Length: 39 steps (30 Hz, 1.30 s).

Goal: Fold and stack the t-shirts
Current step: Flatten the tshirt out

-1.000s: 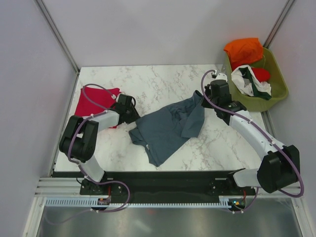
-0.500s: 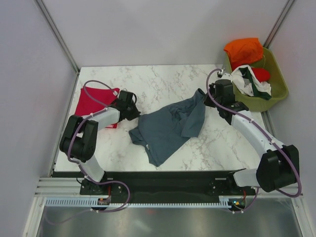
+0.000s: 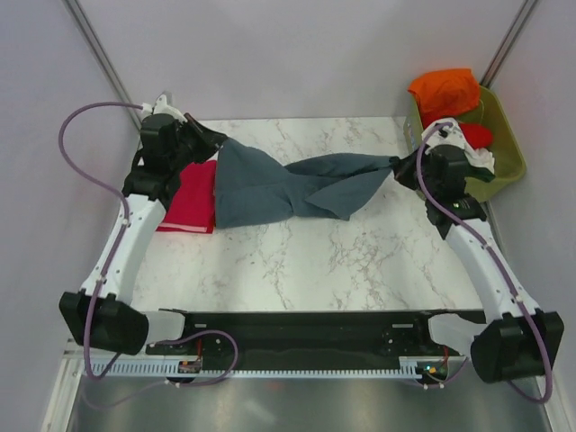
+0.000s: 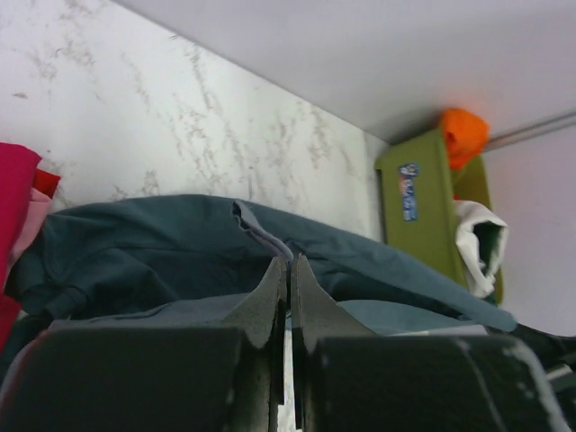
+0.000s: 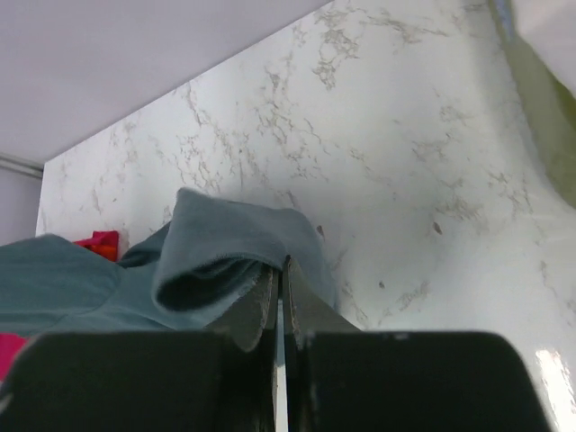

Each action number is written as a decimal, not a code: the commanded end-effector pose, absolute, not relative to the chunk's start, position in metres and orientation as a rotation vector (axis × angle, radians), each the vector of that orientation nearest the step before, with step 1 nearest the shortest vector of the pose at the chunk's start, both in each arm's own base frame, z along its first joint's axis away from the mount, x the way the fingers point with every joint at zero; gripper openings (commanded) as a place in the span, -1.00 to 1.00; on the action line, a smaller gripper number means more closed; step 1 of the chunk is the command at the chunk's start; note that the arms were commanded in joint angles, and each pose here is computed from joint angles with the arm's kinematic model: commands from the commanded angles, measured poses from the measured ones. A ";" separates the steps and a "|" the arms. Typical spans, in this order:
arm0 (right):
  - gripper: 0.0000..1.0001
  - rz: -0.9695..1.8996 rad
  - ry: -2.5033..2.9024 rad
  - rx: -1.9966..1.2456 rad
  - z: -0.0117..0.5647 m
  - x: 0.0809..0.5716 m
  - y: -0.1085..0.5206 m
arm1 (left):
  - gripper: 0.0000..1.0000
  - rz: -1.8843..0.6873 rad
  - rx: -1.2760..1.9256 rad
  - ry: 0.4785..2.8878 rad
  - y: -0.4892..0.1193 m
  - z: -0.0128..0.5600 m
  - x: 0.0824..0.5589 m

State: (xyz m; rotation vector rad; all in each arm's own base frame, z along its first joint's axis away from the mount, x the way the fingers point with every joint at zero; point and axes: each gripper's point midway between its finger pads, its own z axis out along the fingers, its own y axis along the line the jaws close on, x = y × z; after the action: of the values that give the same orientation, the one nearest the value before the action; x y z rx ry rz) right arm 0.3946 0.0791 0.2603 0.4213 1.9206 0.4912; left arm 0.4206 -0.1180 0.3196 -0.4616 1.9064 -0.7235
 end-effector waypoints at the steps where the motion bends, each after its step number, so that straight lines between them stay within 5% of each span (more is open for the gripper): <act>1: -0.99 0.447 1.882 0.536 0.244 0.360 0.055 | -0.95 -0.760 -0.370 1.937 -0.123 0.320 0.375; 6: -0.51 0.335 1.975 0.615 0.173 0.318 0.030 | -0.95 -0.742 -0.308 1.934 -0.114 0.309 0.314; 7: -0.34 0.315 1.985 0.621 0.167 0.313 0.027 | -0.96 -0.711 -0.298 1.949 -0.110 0.306 0.307; 8: 0.18 0.312 2.001 0.612 0.160 0.308 0.027 | -0.95 -0.690 -0.294 1.951 -0.106 0.305 0.299; 9: 0.41 0.312 1.998 0.576 0.162 0.306 0.028 | -0.95 -0.687 -0.282 1.952 -0.104 0.306 0.286; 11: 0.63 0.396 2.026 0.467 0.164 0.303 0.045 | -0.96 -0.705 -0.248 1.962 -0.106 0.299 0.269; 20: 0.15 0.591 2.264 -0.041 0.139 0.290 0.158 | -0.95 -0.688 -0.282 2.046 -0.103 0.252 0.252; 39: 0.02 0.401 2.295 -0.391 0.093 0.336 0.283 | -0.95 -0.513 -0.265 2.021 -0.083 0.272 0.280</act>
State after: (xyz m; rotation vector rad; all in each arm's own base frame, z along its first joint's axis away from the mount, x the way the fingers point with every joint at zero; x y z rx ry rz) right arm 0.3174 0.2713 0.0801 -0.3762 2.3676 0.4323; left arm 0.2721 -0.0888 0.2558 -0.3178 2.0616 -0.5694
